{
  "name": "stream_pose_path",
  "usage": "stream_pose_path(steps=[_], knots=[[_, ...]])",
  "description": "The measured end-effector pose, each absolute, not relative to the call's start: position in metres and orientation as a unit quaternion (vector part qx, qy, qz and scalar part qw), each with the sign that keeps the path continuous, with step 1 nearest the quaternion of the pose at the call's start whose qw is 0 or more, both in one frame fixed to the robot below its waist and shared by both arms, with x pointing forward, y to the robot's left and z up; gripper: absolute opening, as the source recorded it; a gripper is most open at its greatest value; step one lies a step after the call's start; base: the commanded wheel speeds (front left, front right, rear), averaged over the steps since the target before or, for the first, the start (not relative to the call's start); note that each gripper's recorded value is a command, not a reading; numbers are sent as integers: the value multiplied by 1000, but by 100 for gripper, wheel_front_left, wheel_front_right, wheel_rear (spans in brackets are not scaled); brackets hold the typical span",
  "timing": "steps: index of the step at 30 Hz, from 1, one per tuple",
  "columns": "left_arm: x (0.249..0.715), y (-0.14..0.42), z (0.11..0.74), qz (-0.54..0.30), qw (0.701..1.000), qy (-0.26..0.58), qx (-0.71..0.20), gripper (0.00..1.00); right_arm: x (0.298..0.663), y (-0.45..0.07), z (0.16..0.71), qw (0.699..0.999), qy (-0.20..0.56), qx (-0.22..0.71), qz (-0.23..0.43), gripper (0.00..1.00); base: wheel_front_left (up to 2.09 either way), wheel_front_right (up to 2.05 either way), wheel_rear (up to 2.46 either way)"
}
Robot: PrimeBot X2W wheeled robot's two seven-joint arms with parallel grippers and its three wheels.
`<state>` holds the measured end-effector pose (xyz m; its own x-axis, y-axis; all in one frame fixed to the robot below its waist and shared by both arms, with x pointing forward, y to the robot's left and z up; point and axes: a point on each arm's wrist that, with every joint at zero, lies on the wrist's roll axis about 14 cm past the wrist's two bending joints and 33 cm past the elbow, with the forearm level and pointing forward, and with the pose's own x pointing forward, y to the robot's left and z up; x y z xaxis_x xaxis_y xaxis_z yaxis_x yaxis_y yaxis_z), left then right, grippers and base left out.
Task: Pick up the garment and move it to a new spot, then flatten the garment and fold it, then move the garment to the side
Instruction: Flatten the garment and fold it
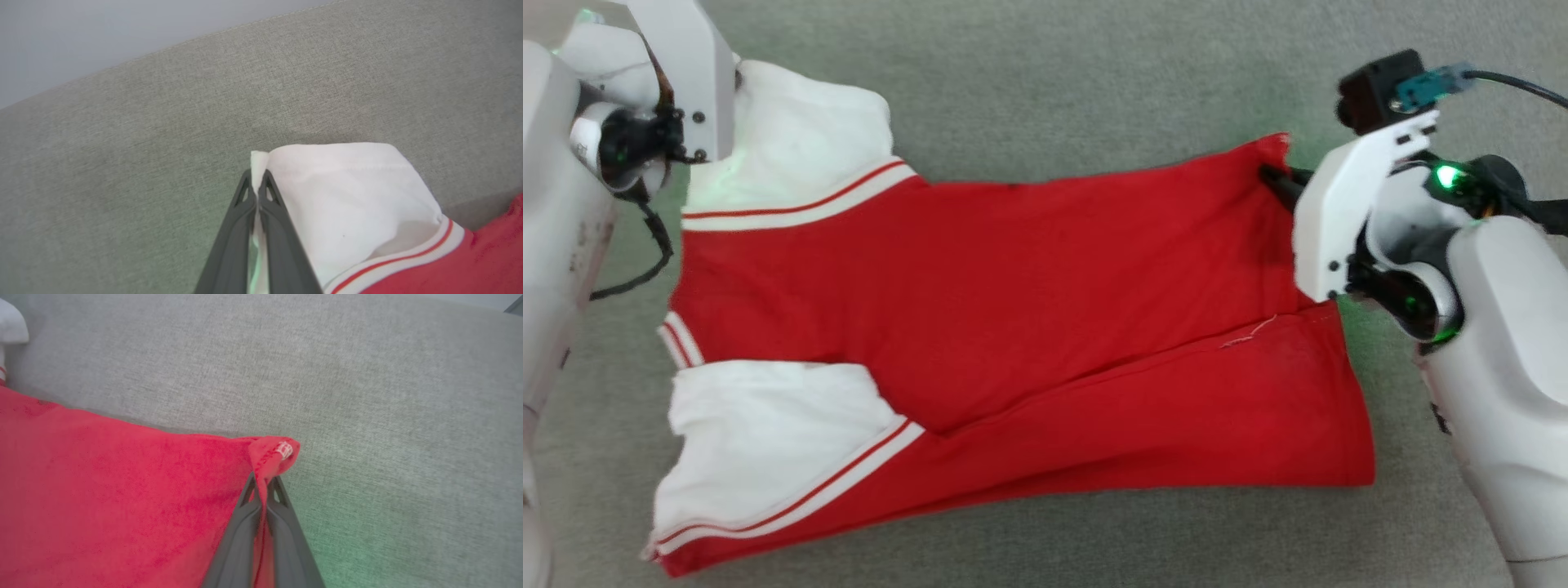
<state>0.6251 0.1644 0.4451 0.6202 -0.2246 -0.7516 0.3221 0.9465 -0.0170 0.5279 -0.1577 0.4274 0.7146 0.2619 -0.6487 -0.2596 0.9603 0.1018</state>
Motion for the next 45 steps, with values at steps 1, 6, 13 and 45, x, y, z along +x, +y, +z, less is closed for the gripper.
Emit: stream_pose_path(steps=[1, 6, 13, 45], knots=[[624, 166, 452, -153, 901, 401, 59, 0, 528, -158, 432, 928, 344, 2, 141, 0, 0, 0, 0], [609, 181, 477, -151, 910, 381, 65, 0, 524, -156, 449, 936, 319, -2, 151, 0, 0, 0, 0], [585, 198, 506, -154, 918, 359, 65, 0, 512, -155, 464, 940, 302, -5, 160, 0, 0, 0, 0], [394, 200, 427, -148, 854, 499, 17, 40, 395, -160, 418, 901, 405, 41, 151, 100, 0, 0, 0]])
